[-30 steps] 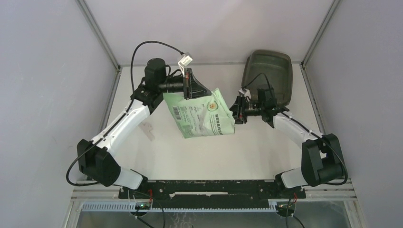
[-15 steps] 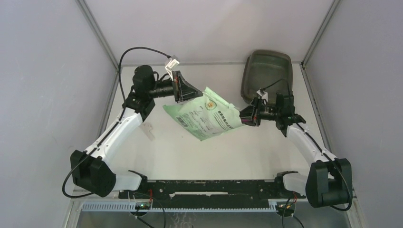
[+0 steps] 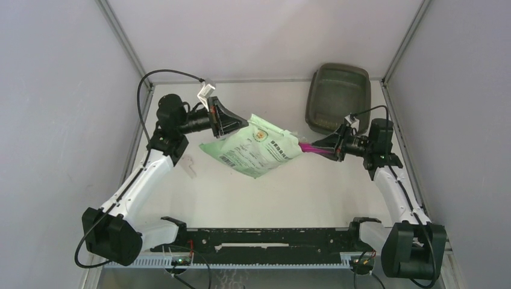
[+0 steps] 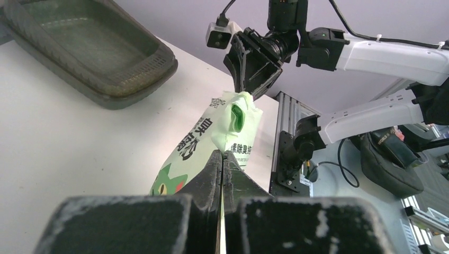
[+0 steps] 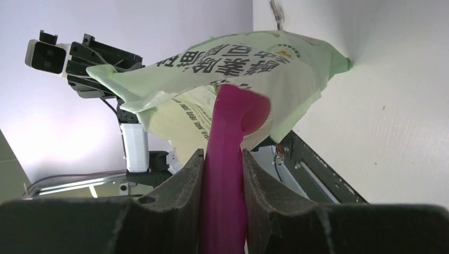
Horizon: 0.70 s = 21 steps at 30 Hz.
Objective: Fill the litter box with clean litter
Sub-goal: 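Scoop the cat litter from the cat litter bag.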
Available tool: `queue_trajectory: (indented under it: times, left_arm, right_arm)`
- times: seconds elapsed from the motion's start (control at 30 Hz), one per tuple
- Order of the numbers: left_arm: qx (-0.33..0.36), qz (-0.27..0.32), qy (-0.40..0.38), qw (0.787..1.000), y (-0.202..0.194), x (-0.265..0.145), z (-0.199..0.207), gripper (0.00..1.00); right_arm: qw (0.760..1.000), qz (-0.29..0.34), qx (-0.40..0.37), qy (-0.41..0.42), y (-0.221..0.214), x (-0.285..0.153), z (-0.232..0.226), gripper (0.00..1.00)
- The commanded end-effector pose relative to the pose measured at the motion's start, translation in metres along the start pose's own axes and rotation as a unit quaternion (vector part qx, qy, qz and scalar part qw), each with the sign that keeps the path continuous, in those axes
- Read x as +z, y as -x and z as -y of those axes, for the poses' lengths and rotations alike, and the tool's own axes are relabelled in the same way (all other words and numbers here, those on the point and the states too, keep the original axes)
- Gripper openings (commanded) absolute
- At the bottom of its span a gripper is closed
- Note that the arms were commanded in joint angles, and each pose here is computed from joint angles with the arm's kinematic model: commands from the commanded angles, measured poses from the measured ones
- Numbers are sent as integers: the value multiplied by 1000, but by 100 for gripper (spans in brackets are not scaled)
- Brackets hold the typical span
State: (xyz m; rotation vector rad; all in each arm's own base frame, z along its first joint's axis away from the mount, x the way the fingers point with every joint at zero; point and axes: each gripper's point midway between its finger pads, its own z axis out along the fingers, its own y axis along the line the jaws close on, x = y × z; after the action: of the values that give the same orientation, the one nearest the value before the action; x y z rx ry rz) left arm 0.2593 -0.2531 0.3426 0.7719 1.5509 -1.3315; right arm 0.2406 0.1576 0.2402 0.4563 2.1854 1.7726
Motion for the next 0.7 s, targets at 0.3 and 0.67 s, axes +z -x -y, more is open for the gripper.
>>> queue_trajectory:
  times: [0.3,0.67]
  left_arm:
    - [14,0,-2,1000,8,-13,-3,0]
    - [14,-5,-17,1000,20,-13,-9,0]
  right_arm:
    - [999,34,-18,38,2,-25,-19,0]
    - [997,52,-15,50,-6,-37,-25,0]
